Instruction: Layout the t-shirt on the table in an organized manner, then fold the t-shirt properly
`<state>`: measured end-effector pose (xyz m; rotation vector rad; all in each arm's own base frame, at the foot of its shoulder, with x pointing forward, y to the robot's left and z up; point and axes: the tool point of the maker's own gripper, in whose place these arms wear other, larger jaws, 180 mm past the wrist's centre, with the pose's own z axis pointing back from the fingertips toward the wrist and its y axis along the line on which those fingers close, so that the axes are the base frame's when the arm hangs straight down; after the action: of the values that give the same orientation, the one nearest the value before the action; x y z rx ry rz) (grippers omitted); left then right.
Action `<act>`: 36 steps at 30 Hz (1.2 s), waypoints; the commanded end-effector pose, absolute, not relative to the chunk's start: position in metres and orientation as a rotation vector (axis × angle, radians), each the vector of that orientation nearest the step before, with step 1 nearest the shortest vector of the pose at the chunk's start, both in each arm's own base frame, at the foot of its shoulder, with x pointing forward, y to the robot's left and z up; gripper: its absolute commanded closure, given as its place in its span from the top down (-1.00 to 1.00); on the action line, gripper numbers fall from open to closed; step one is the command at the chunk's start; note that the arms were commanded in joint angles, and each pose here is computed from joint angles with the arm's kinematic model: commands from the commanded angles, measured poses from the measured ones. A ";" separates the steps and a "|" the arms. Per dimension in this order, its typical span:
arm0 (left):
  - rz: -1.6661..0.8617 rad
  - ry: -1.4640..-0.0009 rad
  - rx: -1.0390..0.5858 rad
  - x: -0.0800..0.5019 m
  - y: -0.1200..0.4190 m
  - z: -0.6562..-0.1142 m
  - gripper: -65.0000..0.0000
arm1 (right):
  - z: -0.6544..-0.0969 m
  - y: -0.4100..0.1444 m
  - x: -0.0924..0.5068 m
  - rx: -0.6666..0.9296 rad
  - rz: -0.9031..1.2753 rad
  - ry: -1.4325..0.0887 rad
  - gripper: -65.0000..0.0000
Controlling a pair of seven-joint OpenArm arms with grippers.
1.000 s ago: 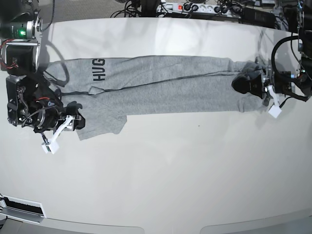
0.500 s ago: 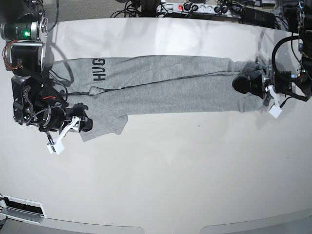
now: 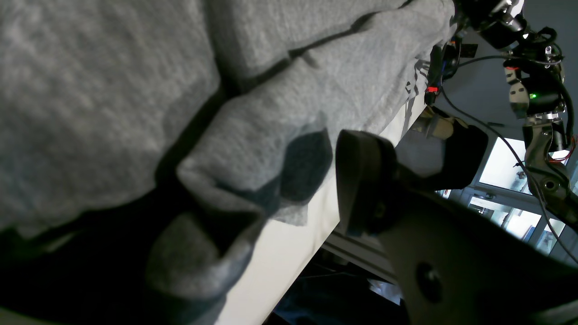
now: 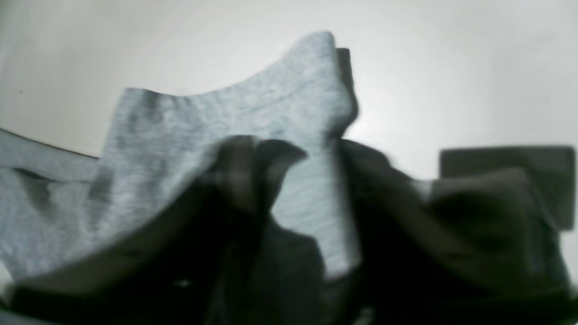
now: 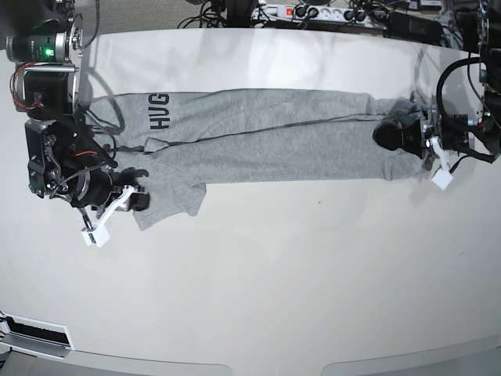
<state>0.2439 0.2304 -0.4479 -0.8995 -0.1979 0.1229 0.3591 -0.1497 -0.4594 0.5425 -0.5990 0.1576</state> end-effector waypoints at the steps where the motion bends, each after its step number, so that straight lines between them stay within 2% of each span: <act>1: 0.108 -0.229 -0.882 0.253 0.240 -0.439 0.08 | -0.440 -0.153 0.377 0.545 0.172 -0.656 -0.84; 2: 0.108 -0.229 -0.882 0.253 0.240 -0.439 0.08 | -0.439 -0.152 0.377 0.542 0.183 -0.650 -1.00; 10: 0.109 -0.227 -0.882 0.252 0.240 -0.440 0.08 | -0.391 -0.145 0.379 0.493 0.342 -0.700 -1.00; 19: 0.109 -0.226 -0.882 0.252 0.240 -0.440 0.08 | -0.372 -0.140 0.322 0.436 0.495 -0.698 -1.00; 23: 0.109 -0.227 -0.882 0.252 0.240 -0.439 0.08 | -0.385 -0.153 0.296 0.415 0.503 -0.639 -1.00; 27: 0.109 -0.227 -0.882 0.252 0.240 -0.439 0.08 | -0.389 -0.160 0.279 0.462 0.481 -0.612 -1.00; 36: 0.109 -0.227 -0.882 0.252 0.240 -0.439 0.08 | -0.363 -0.160 0.301 0.494 0.477 -0.703 -1.00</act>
<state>0.2440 0.2302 -0.4477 -0.8994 -0.1982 0.1212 0.2882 -0.1594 -0.3805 0.4929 -0.6359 0.4643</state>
